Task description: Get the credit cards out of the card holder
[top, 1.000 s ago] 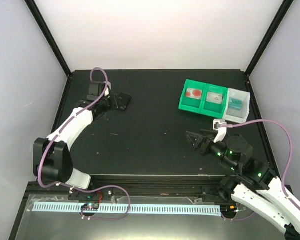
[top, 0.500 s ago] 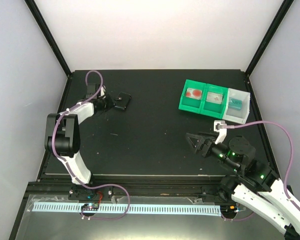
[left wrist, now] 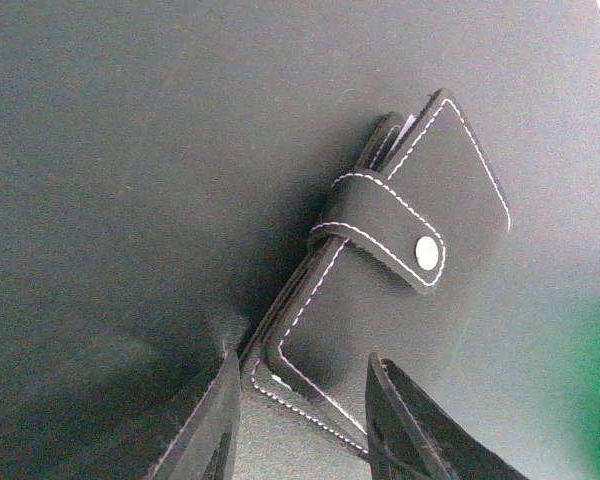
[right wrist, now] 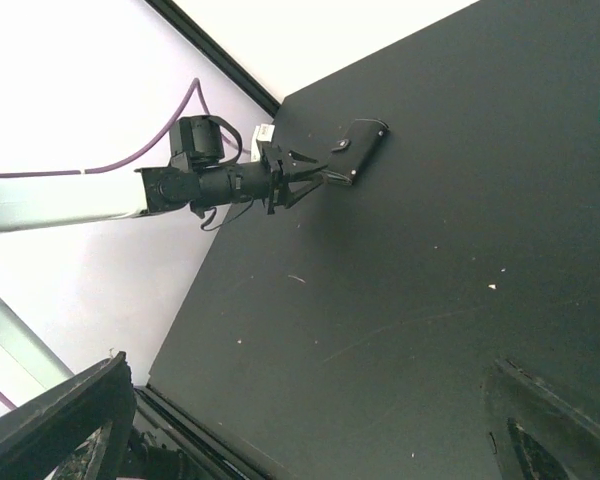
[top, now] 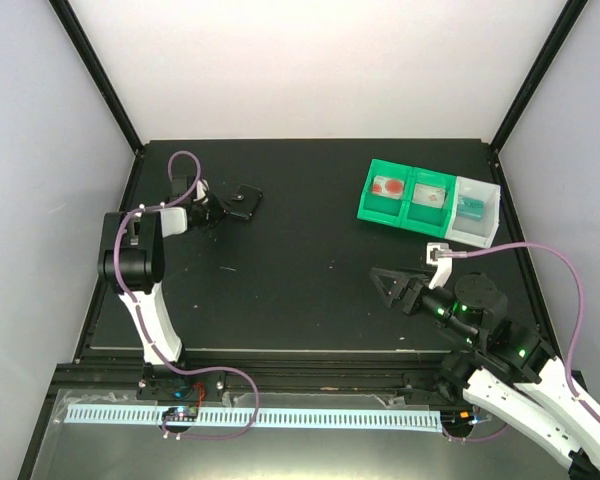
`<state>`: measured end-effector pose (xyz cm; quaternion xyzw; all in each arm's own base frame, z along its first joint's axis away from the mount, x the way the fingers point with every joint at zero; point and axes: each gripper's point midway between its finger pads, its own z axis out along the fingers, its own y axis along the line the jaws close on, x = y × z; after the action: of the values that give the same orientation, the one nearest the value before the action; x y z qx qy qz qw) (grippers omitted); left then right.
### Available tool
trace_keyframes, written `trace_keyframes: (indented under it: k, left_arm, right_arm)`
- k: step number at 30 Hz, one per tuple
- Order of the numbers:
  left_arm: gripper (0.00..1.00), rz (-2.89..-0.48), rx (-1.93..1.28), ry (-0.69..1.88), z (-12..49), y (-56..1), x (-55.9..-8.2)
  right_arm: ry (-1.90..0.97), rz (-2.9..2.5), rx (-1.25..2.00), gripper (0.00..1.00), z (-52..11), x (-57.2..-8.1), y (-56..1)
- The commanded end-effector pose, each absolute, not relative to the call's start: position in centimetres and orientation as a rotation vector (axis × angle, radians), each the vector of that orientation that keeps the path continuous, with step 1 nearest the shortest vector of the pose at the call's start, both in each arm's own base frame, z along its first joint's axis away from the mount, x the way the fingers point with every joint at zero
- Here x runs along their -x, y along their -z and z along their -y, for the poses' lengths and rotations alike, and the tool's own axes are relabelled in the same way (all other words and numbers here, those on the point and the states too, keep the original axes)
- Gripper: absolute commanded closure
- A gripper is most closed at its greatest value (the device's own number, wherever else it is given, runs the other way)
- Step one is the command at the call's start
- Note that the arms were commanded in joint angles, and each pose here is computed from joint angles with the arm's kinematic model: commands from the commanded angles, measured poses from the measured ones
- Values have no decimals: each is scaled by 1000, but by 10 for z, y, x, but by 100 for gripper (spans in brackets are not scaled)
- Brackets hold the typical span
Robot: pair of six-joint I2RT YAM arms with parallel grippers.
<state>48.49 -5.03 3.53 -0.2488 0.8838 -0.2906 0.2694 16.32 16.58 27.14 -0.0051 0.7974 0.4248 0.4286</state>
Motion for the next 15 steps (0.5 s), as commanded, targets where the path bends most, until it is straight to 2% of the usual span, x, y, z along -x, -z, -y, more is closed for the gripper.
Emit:
trace_keyframes:
  k: [1,4,12,15]
  left_arm:
    - [63,-2306,622,855,53,-51,-505]
    - [65,-2319,635,852,51,-42,-506]
    - [98,-2325,637,853,51,-44,-506]
    - [98,-2316,611,903,57,-51,-501]
  right_arm:
    - [-1051,-2005,-13,6,-162,-163,-266]
    - [-1051,-2013,-20,6,-160,-162,-264]
    - [-1060,-2013,-62,6,-154,-158,-262]
    - [-1048,-2016,-61,6,-151,-157,-266]
